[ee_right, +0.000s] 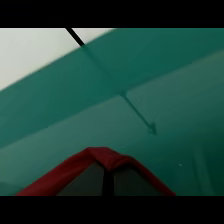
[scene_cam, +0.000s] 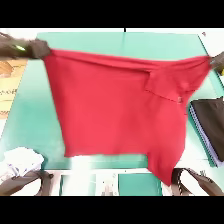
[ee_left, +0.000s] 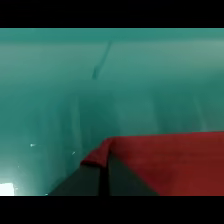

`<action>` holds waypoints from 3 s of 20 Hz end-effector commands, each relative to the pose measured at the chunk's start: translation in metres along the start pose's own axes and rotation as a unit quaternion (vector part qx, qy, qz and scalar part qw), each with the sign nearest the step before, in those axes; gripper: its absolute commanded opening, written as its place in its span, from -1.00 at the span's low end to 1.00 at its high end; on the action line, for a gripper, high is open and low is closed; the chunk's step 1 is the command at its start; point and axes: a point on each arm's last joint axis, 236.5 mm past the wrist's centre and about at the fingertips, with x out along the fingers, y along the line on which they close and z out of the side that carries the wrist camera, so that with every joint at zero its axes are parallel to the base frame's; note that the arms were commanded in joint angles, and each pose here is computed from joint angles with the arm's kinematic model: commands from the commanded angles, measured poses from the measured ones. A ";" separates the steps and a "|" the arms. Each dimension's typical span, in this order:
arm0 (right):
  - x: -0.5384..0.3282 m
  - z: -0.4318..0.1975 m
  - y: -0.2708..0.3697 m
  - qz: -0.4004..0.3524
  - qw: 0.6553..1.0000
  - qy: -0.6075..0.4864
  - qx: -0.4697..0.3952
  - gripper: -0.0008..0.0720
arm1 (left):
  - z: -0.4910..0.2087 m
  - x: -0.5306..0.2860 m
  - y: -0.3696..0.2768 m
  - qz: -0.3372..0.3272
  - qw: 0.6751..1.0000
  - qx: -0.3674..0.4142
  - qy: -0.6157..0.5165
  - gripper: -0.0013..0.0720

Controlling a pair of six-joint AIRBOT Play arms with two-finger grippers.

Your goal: Fold the shirts.

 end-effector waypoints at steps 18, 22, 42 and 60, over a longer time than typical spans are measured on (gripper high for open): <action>0.211 -0.043 -0.072 0.002 0.988 0.154 -0.007 -0.93 | -0.040 0.177 0.054 0.006 0.998 -0.061 0.006 -0.90; 0.193 -0.102 -0.110 -0.028 0.967 0.251 -0.023 -0.93 | -0.110 0.196 0.052 -0.010 0.991 -0.065 0.120 -0.90; 0.143 -0.141 -0.136 -0.033 0.942 0.333 -0.017 -0.93 | -0.175 0.176 0.049 -0.006 0.962 -0.083 0.261 -0.90; 0.123 -0.162 -0.146 -0.037 0.924 0.381 -0.005 0.57 | -0.206 0.166 0.040 -0.011 0.940 -0.135 0.313 0.98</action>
